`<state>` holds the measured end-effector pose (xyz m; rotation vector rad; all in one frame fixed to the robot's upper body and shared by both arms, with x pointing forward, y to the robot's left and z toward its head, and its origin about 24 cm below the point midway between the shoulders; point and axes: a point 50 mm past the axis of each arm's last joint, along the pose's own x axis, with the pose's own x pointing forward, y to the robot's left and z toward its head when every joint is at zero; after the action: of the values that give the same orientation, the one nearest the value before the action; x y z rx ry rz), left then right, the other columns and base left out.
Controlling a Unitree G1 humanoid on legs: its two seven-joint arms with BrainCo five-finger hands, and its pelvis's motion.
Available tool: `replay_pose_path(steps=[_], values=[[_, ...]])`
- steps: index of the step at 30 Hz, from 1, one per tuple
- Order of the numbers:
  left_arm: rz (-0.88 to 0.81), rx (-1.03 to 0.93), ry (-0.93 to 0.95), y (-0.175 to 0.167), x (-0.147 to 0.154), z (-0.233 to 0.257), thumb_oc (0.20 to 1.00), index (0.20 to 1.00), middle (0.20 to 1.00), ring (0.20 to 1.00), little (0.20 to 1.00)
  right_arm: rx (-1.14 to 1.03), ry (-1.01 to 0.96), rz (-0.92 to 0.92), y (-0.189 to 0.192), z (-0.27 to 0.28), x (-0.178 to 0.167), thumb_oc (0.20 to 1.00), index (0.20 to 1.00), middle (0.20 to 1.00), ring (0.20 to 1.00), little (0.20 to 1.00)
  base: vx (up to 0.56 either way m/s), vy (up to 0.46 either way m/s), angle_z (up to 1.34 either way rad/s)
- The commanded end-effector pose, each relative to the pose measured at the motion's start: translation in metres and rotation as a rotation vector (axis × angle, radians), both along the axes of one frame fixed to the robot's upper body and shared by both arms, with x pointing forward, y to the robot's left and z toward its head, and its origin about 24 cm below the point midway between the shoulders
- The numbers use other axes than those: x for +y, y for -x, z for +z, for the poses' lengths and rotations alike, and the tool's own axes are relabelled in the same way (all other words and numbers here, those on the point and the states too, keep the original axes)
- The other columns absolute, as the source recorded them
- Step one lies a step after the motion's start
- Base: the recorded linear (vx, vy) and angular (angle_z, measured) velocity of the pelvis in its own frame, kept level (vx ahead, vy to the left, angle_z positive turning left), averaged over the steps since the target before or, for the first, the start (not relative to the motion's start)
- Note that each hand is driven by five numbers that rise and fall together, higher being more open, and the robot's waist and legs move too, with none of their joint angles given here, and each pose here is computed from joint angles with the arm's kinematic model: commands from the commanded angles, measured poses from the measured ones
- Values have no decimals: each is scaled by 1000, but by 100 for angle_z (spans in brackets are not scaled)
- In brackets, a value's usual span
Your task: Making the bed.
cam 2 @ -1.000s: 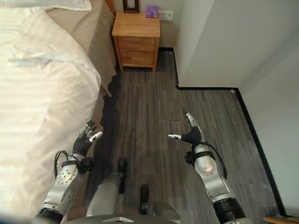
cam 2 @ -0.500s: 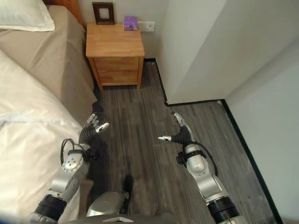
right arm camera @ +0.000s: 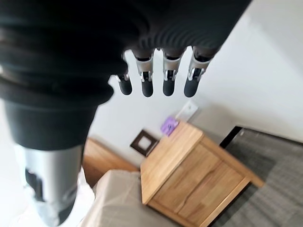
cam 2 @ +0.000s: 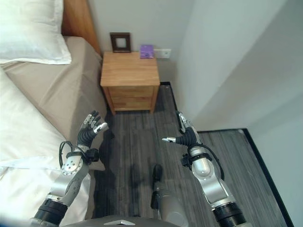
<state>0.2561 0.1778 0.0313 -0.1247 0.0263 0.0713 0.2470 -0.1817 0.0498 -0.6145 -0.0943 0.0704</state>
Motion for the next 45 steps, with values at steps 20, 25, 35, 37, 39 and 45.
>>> replay_pose_path(steps=[20,25,35,37,39,45], values=[[234,-185,252,29,47,25,1000,1000,1000,1000,1000,-466,143,-116,-37,95,-4,1000,1000,1000,1000,1000,239,-225,65],[225,-285,278,36,51,45,1000,1000,1000,1000,1000,-411,179,-127,-45,87,-7,1000,1000,1000,1000,1000,58,93,70],[81,-489,325,21,49,86,1000,1000,1000,1000,1000,-531,289,-148,-71,127,-13,1000,1000,1000,1000,1000,44,-1,85],[82,-509,288,21,56,90,1000,1000,1000,1000,1000,-558,360,-151,-74,138,-19,1000,1000,1000,1000,1000,188,-427,112],[86,-513,302,19,58,90,1000,1000,1000,1000,1000,-556,379,-142,-77,141,-19,1000,1000,1000,1000,1000,209,-353,136],[182,-458,269,25,79,79,1000,1000,1000,1000,1000,-618,412,-43,-87,162,10,1000,1000,1000,1000,1000,145,-454,122]])
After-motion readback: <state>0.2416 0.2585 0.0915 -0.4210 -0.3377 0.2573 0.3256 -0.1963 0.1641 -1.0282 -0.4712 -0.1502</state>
